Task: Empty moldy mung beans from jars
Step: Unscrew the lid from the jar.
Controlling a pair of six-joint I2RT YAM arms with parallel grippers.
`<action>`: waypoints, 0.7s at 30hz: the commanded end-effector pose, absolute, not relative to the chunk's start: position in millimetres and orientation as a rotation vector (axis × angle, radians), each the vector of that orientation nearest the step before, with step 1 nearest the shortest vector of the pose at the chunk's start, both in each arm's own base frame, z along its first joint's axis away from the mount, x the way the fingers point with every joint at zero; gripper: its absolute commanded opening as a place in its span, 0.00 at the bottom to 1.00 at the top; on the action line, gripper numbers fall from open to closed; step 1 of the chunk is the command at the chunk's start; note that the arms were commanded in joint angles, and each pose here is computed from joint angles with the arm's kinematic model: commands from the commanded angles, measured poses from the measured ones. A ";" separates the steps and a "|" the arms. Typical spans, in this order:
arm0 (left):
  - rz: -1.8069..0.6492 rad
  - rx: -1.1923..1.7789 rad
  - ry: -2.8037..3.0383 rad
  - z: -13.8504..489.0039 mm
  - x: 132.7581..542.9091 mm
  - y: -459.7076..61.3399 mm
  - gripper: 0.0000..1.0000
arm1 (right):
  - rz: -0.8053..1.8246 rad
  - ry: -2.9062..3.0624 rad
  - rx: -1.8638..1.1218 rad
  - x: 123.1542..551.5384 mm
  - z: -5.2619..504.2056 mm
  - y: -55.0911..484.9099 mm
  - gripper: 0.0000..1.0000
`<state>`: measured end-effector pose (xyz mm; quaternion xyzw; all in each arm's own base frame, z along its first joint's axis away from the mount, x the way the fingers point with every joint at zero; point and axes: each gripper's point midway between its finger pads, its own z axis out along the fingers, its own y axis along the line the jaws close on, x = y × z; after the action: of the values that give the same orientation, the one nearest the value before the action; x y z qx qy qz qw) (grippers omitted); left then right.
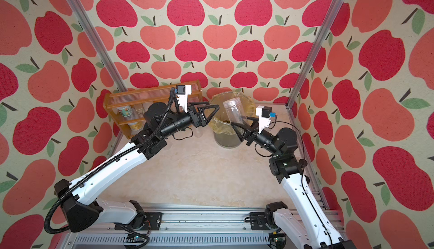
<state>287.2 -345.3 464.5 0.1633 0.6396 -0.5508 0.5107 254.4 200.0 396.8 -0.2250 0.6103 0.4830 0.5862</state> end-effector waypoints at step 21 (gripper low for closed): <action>-1.479 0.516 1.455 473.4 297.4 -375.7 0.94 | 1.288 1.327 -0.578 241.8 412.4 210.6 0.39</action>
<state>303.2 -374.8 453.1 0.1962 0.6210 -0.5913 0.4756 248.1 210.5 400.7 -0.2335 0.5842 0.5421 0.5570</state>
